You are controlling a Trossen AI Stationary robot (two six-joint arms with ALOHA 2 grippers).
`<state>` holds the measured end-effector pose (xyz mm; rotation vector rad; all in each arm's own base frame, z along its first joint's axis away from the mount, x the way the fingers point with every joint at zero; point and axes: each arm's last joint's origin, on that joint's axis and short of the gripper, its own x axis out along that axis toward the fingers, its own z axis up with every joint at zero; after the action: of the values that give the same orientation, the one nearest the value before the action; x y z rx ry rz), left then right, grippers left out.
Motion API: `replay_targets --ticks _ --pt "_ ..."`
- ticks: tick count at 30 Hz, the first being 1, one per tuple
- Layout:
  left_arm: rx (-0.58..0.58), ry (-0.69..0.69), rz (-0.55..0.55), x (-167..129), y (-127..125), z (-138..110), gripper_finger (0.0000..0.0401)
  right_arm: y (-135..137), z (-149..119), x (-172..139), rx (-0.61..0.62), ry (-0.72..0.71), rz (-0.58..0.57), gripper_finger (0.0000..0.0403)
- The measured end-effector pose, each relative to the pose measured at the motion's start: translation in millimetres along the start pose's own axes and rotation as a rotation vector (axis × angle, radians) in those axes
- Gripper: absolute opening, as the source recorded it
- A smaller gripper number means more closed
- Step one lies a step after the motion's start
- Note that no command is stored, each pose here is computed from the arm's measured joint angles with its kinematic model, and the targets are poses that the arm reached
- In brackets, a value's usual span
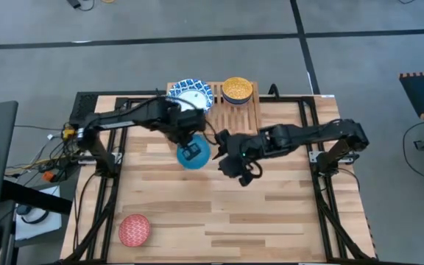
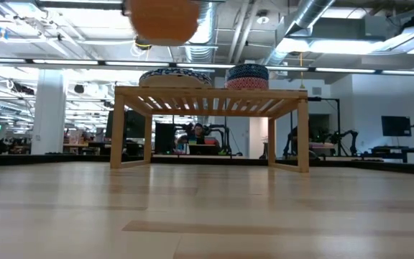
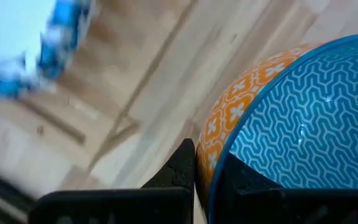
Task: Place and stack bowls onto a shelf
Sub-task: Stack the orange blue patterned bowl on top of the blue yellow patterned bowl on the shelf
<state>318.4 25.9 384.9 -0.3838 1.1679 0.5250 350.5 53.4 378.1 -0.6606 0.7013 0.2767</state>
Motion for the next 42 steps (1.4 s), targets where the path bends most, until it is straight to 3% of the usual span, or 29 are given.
replay_targets --ticks 8,17,20,29,38,42 --pt "0.069 -0.029 -0.040 7 -13 31 0.0003 16 5 -3 -0.143 0.102 -0.063 0.0200" --pt "0.334 -0.014 -0.163 9 -11 36 0.0004 21 3 -4 -0.267 0.136 -0.040 0.0187" --pt "0.471 -0.007 -0.263 6 -11 36 0.0004 22 1 -4 -0.320 0.160 -0.027 0.0187" --pt "0.732 -0.082 -0.368 7 -16 40 0.0004 34 18 -8 -0.562 0.148 -0.122 0.0187" --pt "0.950 -0.173 -0.367 6 -21 42 0.0004 36 26 -9 -0.637 0.067 -0.134 0.0187" --pt "1.028 -0.160 -0.297 7 -20 40 0.0004 37 24 -9 -0.627 0.097 -0.132 0.0187"
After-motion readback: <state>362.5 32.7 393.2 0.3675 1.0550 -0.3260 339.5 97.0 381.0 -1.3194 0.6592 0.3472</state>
